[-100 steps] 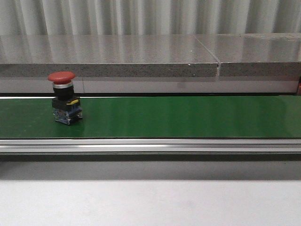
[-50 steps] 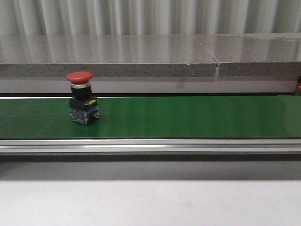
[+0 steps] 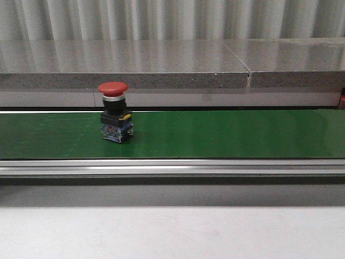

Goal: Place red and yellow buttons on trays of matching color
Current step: 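Set the yellow button on the belt behind the red one and release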

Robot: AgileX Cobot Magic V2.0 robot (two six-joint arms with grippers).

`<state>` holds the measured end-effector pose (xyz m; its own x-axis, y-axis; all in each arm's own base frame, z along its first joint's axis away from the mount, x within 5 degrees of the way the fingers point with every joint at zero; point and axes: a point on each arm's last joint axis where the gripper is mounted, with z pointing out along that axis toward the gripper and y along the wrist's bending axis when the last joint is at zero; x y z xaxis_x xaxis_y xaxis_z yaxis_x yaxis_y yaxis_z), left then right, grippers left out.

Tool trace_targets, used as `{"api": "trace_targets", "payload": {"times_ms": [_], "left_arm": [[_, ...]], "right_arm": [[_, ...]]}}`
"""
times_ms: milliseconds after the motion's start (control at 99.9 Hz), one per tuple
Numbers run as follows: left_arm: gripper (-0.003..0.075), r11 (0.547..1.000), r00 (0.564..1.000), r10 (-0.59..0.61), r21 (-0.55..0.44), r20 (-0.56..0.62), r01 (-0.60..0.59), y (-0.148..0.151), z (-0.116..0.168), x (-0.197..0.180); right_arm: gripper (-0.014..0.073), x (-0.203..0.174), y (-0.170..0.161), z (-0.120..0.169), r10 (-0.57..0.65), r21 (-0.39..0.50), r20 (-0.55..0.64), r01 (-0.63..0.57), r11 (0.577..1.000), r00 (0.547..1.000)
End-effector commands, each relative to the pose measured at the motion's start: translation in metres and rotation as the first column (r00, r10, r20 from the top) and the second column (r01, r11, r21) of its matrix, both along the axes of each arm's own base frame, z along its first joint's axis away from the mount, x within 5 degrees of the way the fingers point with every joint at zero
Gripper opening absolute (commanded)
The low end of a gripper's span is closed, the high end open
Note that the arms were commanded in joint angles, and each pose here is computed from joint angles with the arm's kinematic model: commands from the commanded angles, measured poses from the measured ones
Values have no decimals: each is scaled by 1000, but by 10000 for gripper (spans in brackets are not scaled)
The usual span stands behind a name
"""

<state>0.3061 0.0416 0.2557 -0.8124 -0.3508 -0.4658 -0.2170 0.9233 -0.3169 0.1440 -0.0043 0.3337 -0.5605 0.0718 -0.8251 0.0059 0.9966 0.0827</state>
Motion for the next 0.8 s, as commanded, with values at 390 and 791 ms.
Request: {"api": "trace_targets", "payload": {"times_ms": [390,791], "left_arm": [[679,993,972,-108,73,209,95,-25,45,-7],[679,962,804,-242,242,543,126,-55,112,-74]], "right_arm": [[-67,1,0,14,-3,-8,90,4,1000,996],[-67,1,0,14,-3,-8,90,4,1000,996]]}}
